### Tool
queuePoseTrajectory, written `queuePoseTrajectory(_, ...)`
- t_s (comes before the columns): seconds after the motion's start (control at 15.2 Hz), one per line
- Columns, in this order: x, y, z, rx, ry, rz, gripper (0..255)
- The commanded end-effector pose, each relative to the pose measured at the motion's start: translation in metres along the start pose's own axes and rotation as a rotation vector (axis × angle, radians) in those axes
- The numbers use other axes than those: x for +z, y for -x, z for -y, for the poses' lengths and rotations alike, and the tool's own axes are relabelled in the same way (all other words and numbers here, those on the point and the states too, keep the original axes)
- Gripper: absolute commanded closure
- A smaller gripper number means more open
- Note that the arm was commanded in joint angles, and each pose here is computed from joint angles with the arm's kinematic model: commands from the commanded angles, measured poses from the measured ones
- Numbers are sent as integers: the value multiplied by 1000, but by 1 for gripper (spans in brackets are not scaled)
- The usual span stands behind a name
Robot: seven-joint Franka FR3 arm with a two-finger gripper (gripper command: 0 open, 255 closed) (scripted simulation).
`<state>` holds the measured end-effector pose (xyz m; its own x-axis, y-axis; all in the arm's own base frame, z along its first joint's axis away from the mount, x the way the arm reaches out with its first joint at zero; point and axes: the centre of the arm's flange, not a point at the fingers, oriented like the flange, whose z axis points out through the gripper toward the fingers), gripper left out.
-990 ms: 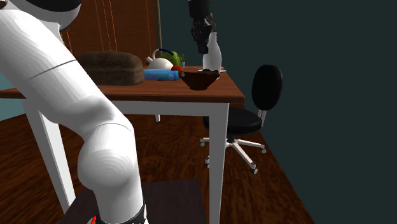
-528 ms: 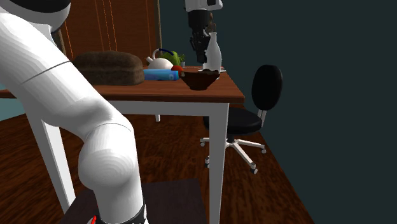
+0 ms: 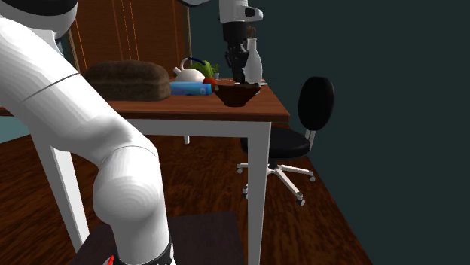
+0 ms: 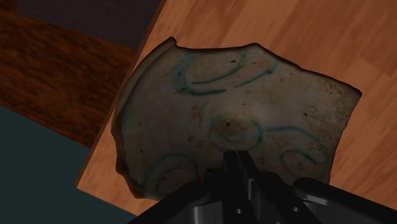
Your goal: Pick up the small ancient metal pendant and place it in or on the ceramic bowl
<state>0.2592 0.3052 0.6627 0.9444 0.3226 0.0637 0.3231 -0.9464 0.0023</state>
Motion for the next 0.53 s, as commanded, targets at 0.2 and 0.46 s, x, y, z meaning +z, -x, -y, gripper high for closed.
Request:
queuePoseTrajectory(0.2, 0, 0, 0, 0, 0, 0, 0)
queuePoseTrajectory(0.46, 0, 0, 0, 0, 0, 0, 0)
